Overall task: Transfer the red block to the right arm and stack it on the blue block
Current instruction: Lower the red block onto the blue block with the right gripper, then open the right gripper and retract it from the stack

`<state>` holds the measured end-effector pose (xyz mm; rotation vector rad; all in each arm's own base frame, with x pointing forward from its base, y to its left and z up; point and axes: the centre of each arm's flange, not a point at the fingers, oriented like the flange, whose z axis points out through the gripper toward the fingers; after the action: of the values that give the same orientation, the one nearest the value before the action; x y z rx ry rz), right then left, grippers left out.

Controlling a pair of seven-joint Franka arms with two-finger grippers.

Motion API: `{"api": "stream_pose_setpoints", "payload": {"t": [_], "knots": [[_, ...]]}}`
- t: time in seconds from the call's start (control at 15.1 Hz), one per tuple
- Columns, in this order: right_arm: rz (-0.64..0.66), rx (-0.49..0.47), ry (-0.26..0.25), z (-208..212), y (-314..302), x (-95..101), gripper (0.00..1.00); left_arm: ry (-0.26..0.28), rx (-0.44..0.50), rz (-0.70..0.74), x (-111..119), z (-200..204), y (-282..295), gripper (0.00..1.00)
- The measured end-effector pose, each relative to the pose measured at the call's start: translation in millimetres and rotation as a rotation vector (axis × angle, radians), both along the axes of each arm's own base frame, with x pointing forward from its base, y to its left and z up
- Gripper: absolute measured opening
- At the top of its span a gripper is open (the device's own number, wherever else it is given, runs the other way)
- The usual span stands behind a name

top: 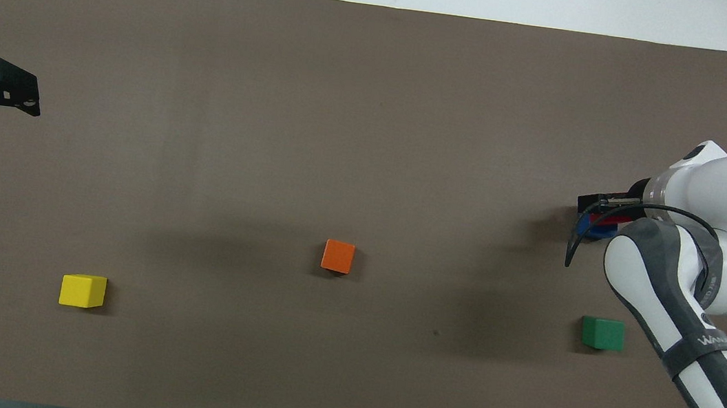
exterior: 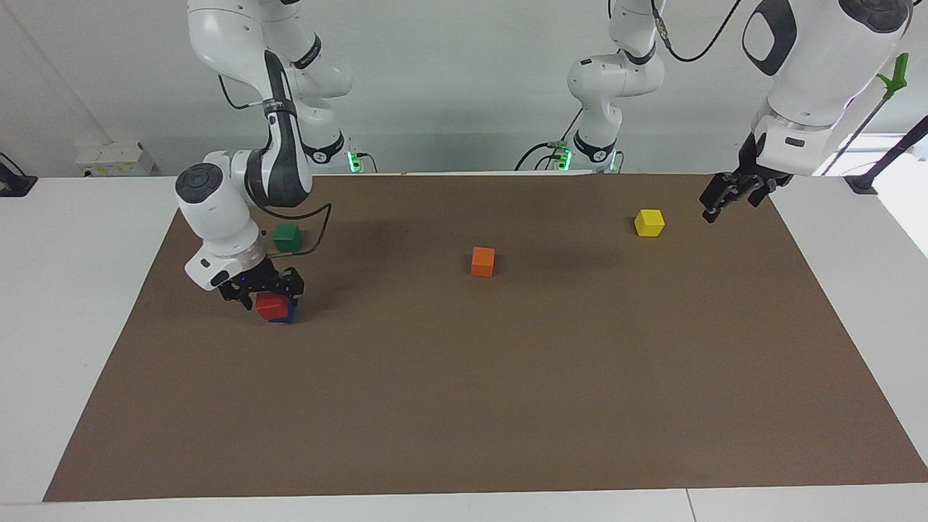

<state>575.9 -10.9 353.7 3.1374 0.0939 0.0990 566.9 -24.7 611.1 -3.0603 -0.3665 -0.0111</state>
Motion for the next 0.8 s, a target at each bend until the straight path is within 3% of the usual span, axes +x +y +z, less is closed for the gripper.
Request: {"api": "stream_pose_setpoints", "payload": {"t": [0.27, 0.53, 0.8], "knots": [[0.059, -0.006, 0.004, 65.0, -2.1, 8.3, 1.0, 0.0, 0.0, 0.0, 0.0, 0.0, 0.0, 1.0], [0.091, -0.016, -0.055, 127.3, -10.2, 10.4, 1.0, 0.0, 0.0, 0.0, 0.0, 0.0, 0.0, 1.0], [0.088, -0.013, -0.001, 162.2, -11.8, -7.1, 1.0, 0.0, 0.0, 0.0, 0.0, 0.0, 0.0, 1.0]]}}
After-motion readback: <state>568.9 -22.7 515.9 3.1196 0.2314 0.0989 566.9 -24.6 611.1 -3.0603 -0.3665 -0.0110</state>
